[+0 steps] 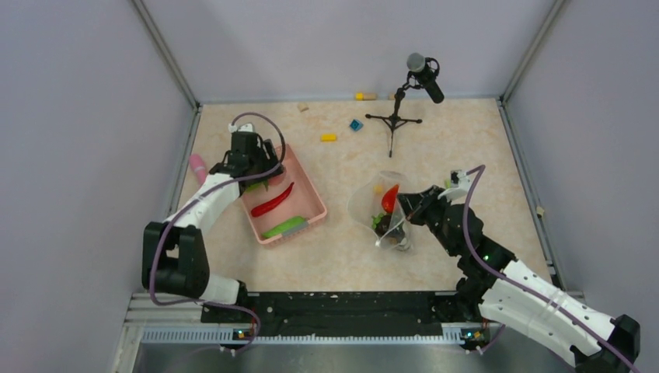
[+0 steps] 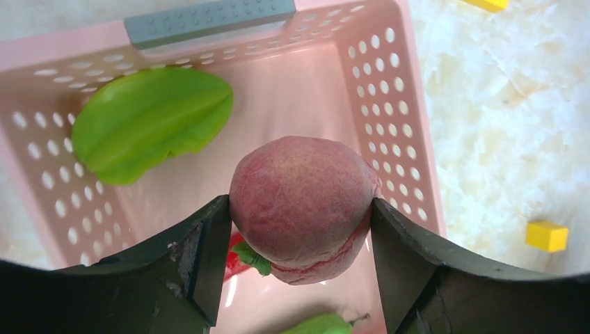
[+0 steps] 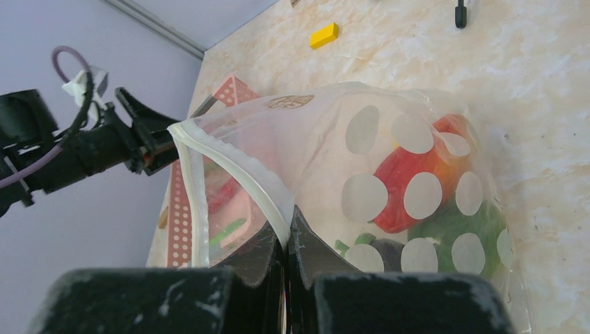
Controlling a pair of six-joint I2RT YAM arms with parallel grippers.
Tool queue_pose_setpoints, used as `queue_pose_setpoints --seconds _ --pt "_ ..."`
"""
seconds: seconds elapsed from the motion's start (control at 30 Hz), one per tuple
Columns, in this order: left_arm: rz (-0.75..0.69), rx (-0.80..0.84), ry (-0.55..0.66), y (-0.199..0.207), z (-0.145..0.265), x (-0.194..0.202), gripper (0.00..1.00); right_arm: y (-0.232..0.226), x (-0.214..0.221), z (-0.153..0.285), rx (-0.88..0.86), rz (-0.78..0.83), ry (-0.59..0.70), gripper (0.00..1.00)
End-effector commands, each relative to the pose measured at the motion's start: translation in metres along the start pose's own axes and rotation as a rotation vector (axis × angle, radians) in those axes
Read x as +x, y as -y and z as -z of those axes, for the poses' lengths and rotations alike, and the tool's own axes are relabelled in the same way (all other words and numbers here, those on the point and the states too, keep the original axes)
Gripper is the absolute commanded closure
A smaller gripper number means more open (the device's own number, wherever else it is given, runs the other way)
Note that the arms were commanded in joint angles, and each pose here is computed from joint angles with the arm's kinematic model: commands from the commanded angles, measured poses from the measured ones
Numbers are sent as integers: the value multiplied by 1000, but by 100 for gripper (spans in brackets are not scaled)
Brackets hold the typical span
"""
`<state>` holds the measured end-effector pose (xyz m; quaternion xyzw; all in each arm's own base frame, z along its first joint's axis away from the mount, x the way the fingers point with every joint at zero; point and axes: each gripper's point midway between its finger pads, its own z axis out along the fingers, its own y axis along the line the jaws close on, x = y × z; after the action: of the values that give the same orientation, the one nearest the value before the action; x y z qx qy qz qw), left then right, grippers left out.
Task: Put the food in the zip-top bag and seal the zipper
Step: Pick up the fake fruit from the bin, then place the fake fruit in the zipper food storage bag.
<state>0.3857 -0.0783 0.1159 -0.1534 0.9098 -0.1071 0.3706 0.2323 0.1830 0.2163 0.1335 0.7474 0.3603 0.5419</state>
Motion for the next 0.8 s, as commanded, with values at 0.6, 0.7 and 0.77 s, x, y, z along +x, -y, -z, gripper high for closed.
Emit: queue_pose_setpoints --seconds 0.6,0.7,0.77 --pt "-447 1015 166 214 223 77 88 -2 12 -4 -25 -15 -37 100" --pt "-508 1065 143 228 233 95 88 -5 12 -4 -38 -18 -41 100" --pt "-537 1063 132 237 232 104 87 -7 12 -4 -48 -22 -43 100"
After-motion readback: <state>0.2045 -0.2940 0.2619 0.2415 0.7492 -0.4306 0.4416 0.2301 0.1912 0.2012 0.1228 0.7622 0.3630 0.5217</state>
